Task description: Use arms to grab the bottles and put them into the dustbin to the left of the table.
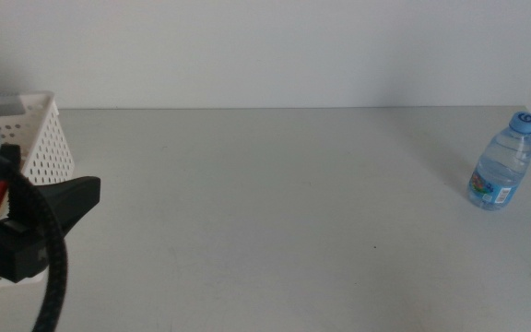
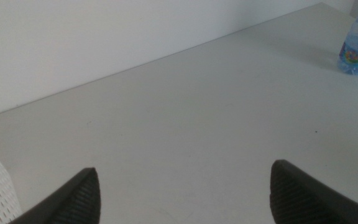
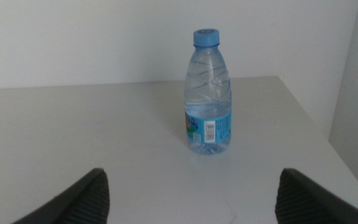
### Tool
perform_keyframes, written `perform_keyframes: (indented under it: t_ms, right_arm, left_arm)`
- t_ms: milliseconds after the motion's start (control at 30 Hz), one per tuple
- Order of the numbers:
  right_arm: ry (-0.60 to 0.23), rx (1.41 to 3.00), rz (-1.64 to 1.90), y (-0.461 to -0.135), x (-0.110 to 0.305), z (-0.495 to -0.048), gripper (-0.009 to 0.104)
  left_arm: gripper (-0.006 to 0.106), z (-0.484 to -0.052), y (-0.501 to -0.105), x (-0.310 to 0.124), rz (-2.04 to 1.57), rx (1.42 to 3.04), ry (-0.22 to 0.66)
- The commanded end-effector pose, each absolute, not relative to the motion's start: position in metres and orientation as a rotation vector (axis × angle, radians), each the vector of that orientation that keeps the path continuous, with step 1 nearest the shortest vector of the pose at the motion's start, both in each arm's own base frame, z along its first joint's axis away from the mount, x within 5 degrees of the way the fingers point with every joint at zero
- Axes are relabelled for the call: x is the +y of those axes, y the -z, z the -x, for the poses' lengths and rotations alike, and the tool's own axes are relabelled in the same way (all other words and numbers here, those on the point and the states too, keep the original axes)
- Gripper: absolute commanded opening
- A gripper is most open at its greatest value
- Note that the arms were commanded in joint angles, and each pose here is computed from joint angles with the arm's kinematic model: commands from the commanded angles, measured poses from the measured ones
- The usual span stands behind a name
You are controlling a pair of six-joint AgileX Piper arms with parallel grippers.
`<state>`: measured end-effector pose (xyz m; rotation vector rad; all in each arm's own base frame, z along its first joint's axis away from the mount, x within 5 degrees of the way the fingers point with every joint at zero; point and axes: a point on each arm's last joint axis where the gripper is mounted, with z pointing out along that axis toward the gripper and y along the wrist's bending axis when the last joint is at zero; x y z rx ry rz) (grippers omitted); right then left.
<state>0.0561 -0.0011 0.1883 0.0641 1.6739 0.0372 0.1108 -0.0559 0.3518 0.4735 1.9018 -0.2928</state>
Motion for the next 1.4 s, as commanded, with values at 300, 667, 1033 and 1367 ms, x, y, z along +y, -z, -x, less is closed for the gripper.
perform_keyframes:
  t_ms: [300,667,1033,1367]
  right_arm:
    - [-0.024,1.521,-0.005,-0.211,0.001,-0.076,0.091]
    - [-0.078,1.578,0.01,-0.202,0.005,-0.121,0.091]
    - [-0.094,1.648,0.014,-0.181,0.006,-0.144,0.091]
    - [-0.067,1.561,0.015,-0.175,0.004,-0.16,0.091]
  left_arm:
    - [0.094,-0.113,-0.366,-0.058,-0.443,1.808,0.324]
    - [0.094,-0.113,-0.366,-0.058,-0.443,1.808,0.324]
    - [0.094,-0.113,-0.366,-0.058,-0.443,1.808,0.324]
    - [0.094,-0.113,-0.366,-0.058,-0.443,1.808,0.324]
